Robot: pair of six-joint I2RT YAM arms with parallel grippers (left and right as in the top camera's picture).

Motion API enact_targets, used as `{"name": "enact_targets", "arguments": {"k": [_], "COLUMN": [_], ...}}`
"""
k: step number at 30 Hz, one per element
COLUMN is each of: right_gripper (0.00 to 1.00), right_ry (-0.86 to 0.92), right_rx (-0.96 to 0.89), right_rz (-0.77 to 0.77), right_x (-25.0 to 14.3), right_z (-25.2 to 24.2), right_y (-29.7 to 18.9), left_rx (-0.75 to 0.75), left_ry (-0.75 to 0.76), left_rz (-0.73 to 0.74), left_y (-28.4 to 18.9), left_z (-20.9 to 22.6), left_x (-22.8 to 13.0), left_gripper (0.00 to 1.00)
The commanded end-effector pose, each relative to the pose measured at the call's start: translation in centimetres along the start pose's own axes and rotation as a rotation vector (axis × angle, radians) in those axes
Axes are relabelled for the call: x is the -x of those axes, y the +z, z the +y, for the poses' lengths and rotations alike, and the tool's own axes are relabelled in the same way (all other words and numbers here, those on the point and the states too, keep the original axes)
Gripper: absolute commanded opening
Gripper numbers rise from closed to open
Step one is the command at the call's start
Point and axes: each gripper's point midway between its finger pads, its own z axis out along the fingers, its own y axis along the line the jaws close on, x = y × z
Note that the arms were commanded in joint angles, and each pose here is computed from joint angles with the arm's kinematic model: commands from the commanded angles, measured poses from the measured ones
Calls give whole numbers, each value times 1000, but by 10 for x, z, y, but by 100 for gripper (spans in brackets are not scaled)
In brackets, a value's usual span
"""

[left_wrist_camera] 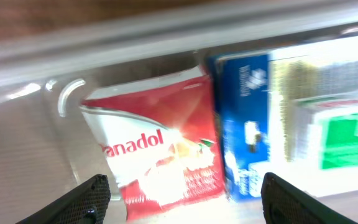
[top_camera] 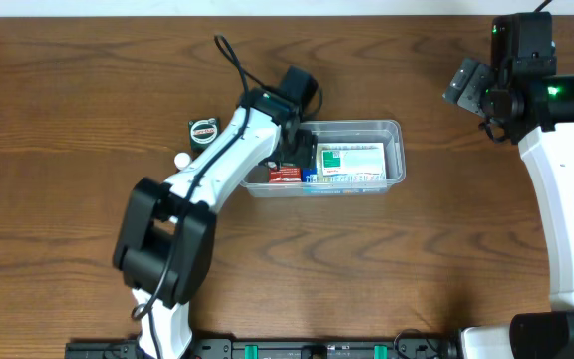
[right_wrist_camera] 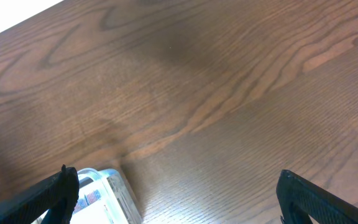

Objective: Pack container
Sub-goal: 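Withdraw the left gripper and move it over the green Zam-Buk tin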

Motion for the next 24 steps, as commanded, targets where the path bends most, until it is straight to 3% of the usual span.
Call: {"name": "enact_targets", "arguments": {"k": [1, 8, 13, 19, 24], "right_gripper": [99, 99, 99, 99, 99], "right_ry": [-6, -6, -6, -6, -6], "right_rx": [-12, -12, -12, -12, -12], "right_rz": [-13, -13, -13, -13, -13], "right_x": [3, 3, 3, 3, 3], "right_z": [-4, -4, -4, -4, -4], "right_y": [-2, -2, -2, -2, -2], "left_rx": [-47, -71, 2, -48, -65], "left_ry": [46, 113, 65, -121, -207], "left_rz": [-120, -244, -343, -291, -213], "left_y": [-53, -111, -145, -132, -100], "left_z": [-9, -8, 42, 124, 165], "left_x": [18, 20, 36, 47, 48], "left_gripper": [79, 79, 82, 82, 82]}}
